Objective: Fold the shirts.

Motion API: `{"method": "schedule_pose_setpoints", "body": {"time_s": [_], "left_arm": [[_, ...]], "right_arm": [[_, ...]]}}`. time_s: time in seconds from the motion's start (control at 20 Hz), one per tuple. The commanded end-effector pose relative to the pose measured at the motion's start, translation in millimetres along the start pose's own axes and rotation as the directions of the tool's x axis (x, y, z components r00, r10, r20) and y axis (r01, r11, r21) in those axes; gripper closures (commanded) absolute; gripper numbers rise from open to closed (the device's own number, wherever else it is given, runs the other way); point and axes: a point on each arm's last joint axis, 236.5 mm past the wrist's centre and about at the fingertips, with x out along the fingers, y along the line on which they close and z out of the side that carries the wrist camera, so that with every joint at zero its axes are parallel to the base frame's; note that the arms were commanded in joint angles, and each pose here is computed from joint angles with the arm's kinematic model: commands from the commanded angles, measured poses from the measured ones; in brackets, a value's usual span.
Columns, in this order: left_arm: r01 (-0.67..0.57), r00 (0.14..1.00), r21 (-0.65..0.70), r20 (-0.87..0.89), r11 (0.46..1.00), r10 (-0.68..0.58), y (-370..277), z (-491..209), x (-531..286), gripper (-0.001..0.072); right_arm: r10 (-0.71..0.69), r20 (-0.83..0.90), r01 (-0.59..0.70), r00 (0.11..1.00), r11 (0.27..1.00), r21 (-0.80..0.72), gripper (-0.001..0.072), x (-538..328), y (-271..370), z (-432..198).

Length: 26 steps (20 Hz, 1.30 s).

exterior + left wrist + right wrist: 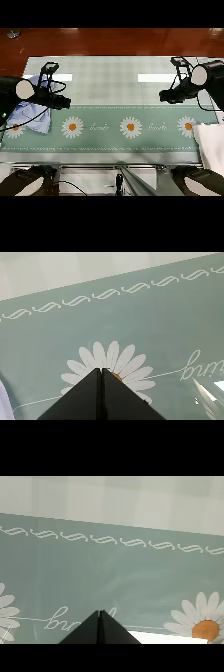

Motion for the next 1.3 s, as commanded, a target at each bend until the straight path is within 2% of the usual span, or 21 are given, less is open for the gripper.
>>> {"method": "schedule_pose_setpoints", "body": {"time_s": [0.0, 0.65, 1.25], "left_arm": [[0.0, 1.0, 0.001, 0.0, 1.0, 0.0, 0.1, -0.1, -0.1, 0.0685], [0.0, 1.0, 0.0, 0.0, 1.0, 0.0, 0.0, 0.0, -0.1, 0.0685], [0.0, 1.0, 0.0, 0.016, 1.0, 0.0, 0.1, 4.0, 0.2, 0.0684]], "right_arm": [[0.0, 0.001, 0.0, 1.0, 1.0, 0.0, 0.0693, -0.3, 0.3, 0.2], [0.0, 0.001, 0.0, 1.0, 1.0, -0.001, 0.0693, -0.1, 0.5, 0.3], [0.04, 0.131, -0.041, 0.991, 0.999, 0.004, 0.0692, -2.4, 9.8, 31.1]]}}
